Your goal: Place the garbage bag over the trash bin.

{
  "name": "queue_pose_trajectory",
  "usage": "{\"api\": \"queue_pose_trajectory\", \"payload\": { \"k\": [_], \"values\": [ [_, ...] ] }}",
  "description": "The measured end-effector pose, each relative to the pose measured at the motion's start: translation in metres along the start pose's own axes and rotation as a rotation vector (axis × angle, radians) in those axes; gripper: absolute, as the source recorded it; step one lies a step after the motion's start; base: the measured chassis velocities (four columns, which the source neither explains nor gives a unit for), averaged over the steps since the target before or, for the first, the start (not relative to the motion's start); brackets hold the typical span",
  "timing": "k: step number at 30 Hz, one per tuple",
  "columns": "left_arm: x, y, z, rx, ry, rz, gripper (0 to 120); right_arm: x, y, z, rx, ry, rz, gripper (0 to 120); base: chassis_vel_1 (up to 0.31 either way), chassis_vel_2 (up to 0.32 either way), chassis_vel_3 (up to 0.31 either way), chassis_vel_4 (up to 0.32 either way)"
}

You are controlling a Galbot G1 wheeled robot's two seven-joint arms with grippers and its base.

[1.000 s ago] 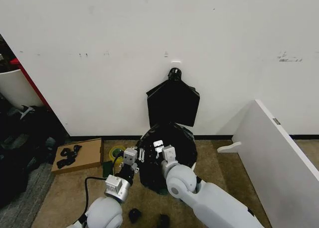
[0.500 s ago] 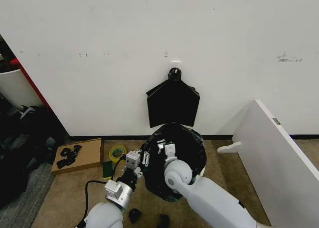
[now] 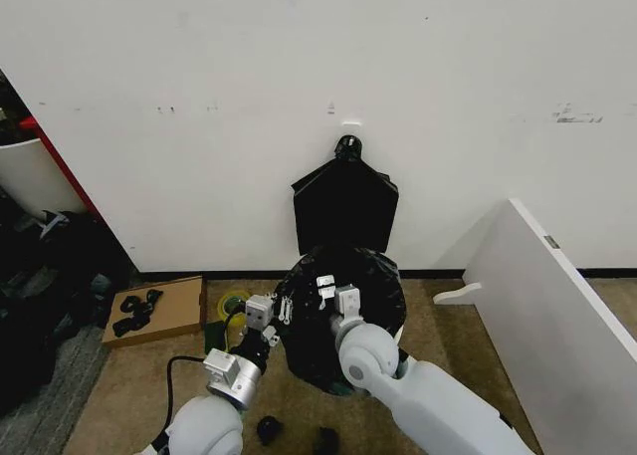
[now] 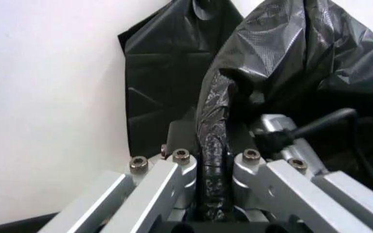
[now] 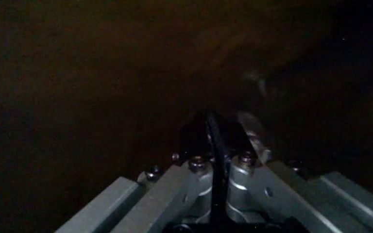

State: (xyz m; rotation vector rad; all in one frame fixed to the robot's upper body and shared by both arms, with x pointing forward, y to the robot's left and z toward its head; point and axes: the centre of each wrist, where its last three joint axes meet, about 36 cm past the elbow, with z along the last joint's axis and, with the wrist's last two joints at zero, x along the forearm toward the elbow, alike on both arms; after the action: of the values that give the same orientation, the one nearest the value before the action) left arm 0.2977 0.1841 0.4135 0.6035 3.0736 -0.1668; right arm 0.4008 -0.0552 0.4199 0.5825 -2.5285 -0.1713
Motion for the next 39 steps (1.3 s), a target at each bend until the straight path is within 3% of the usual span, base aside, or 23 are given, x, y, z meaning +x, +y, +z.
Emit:
{"api": "queue_pose_trajectory", "payload": {
  "k": [13, 23, 30, 39],
  "values": [
    [0.009, -0.005, -0.003, -0.012, -0.002, 0.031, 4, -0.028, -0.005, 0.018, 0.07, 0.045, 0.04, 0, 0.0, 0.0, 0.0, 0.0],
    [-0.001, 0.005, 0.011, -0.044, 0.021, -0.032, 4, 0.012, -0.001, 0.003, 0.123, -0.006, -0.031, 0, 0.0, 0.0, 0.0, 0.0],
    [-0.016, 0.021, 0.014, 0.003, 0.053, -0.128, 4, 0.058, -0.003, 0.007, 0.109, -0.078, -0.137, 25, 0.0, 0.0, 0.0, 0.0],
    [-0.037, 0.043, 0.008, 0.153, 0.105, -0.25, 4, 0.118, -0.038, -0.008, 0.084, -0.222, -0.186, 57, 0.0, 0.0, 0.0, 0.0]
  ]
}}
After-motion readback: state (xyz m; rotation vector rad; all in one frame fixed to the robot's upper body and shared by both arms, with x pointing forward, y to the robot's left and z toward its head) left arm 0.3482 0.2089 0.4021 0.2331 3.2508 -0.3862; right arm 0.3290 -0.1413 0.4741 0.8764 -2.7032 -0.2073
